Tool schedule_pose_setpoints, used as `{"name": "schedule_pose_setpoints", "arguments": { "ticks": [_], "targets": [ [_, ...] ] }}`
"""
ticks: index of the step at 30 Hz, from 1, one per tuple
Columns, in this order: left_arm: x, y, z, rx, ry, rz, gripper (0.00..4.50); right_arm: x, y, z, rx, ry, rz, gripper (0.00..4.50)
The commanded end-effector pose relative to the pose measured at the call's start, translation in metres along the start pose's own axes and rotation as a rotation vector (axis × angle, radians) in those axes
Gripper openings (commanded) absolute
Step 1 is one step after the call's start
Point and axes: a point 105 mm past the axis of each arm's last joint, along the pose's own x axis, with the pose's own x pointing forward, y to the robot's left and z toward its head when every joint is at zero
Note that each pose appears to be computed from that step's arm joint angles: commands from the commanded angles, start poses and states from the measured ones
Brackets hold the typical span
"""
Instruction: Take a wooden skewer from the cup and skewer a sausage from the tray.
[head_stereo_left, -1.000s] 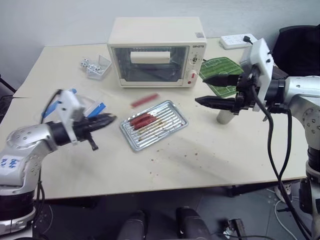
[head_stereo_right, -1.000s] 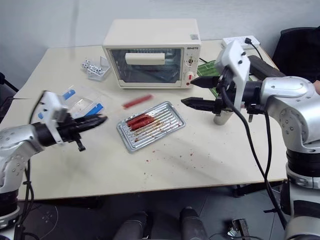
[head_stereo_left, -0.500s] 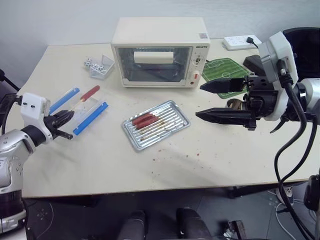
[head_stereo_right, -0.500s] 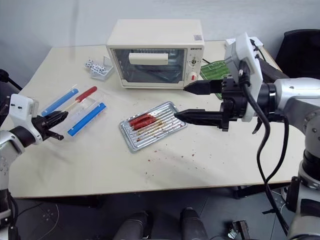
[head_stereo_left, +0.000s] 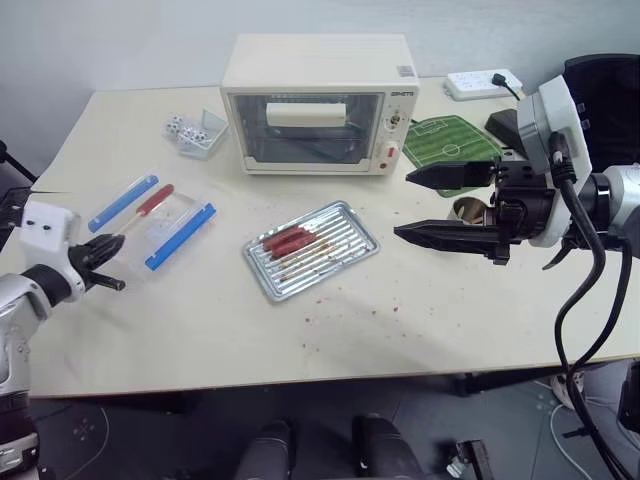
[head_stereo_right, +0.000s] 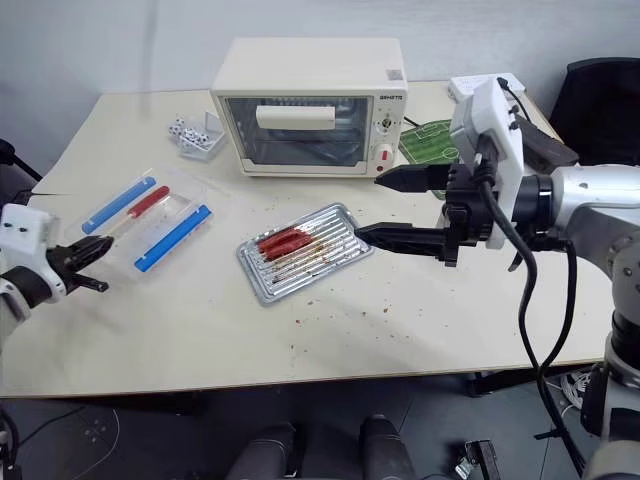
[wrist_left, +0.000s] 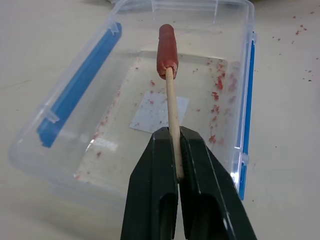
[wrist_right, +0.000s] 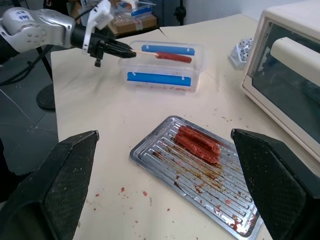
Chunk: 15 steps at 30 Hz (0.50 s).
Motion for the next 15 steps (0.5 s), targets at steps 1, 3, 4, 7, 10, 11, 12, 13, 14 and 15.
{"name": "schedule_pose_setpoints", "arguments": {
  "ticks": [1, 3, 4, 7, 10, 11, 12, 13, 14, 15],
  "targets": [
    [-0.004, 0.003, 0.008, 0.04, -0.026, 0.01, 0.0, -0.003, 0.001, 0.008, -0.049, -0.019, -0.011, 4.43],
    [0.0, 0.003, 0.008, 0.047, -0.027, 0.005, 0.0, -0.002, 0.001, 0.008, -0.05, -0.02, -0.009, 4.43],
    [0.004, 0.002, 0.01, 0.047, -0.032, -0.004, 0.0, -0.001, 0.001, 0.008, -0.052, -0.022, -0.004, 4.43],
    [0.013, -0.005, 0.011, 0.064, -0.032, -0.061, 0.54, 0.001, 0.002, 0.011, -0.056, -0.028, 0.014, 4.5],
    [0.013, -0.007, 0.013, 0.081, -0.043, -0.085, 1.33, 0.001, 0.0, 0.012, -0.057, -0.027, 0.014, 4.5],
    [0.01, -0.006, 0.015, 0.081, -0.051, -0.082, 1.64, 0.001, 0.0, 0.012, -0.05, -0.027, 0.012, 4.5],
    [0.007, -0.005, 0.017, 0.083, -0.058, -0.078, 1.92, 0.001, 0.0, 0.011, -0.039, -0.027, 0.012, 4.5],
    [0.005, -0.004, 0.018, 0.085, -0.063, -0.075, 2.18, 0.001, 0.0, 0.01, -0.031, -0.028, 0.013, 4.5],
    [0.002, -0.004, 0.019, 0.084, -0.065, -0.071, 2.51, 0.0, 0.0, 0.01, -0.027, -0.027, 0.014, 4.5],
    [-0.002, -0.002, 0.02, 0.085, -0.067, -0.065, 2.76, 0.0, -0.001, 0.009, -0.03, -0.024, 0.013, 4.5]
  ]
}}
